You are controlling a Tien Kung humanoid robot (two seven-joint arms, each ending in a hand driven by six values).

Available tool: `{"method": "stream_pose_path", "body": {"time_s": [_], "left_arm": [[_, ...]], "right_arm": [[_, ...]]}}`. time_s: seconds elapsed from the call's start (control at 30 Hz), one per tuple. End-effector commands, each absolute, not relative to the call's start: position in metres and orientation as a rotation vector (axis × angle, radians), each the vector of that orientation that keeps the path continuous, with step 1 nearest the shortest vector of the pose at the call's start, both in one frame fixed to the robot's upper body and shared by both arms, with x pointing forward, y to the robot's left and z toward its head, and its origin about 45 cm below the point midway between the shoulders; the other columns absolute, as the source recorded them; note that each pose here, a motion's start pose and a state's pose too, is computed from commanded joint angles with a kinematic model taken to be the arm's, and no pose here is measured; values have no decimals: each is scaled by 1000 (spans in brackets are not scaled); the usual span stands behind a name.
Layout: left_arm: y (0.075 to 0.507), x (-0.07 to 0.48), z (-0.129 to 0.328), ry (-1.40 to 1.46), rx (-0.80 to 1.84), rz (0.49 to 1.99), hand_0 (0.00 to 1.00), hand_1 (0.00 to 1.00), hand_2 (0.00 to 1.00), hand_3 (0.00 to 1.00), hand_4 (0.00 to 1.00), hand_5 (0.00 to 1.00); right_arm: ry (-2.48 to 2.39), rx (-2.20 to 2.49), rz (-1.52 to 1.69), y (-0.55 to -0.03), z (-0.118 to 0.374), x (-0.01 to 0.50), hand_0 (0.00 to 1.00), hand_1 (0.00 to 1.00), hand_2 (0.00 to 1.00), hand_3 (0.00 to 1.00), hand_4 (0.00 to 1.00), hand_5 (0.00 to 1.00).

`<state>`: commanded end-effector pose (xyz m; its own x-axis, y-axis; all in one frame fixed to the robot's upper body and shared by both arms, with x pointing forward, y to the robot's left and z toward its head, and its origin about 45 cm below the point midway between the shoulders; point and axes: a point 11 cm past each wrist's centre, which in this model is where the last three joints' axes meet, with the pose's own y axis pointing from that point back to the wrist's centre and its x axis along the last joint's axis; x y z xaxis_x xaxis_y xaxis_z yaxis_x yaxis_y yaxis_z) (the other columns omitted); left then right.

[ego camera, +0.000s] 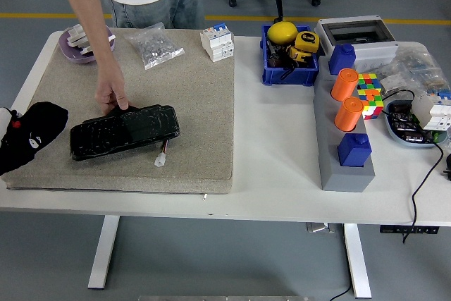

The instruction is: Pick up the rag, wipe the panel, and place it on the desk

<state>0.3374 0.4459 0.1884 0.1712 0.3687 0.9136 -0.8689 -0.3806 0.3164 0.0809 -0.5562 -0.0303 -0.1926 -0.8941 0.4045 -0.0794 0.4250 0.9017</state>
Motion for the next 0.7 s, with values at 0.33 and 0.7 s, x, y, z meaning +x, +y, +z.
{"method": "stream_pose_path", "body": {"time_s": [0.33, 0.7], "left_arm": [[454, 363, 187, -528, 1215, 1570, 216, 134, 550, 577, 589, 2], [460, 365, 164, -447, 1144, 1573, 327, 430, 553, 584, 582, 2]], "right_arm": [[-1585, 885, -936, -554, -31, 85, 752, 612, 637, 615, 998, 628], [-1580, 890, -941, -550, -33, 84, 753, 612, 637, 615, 998, 628]]}}
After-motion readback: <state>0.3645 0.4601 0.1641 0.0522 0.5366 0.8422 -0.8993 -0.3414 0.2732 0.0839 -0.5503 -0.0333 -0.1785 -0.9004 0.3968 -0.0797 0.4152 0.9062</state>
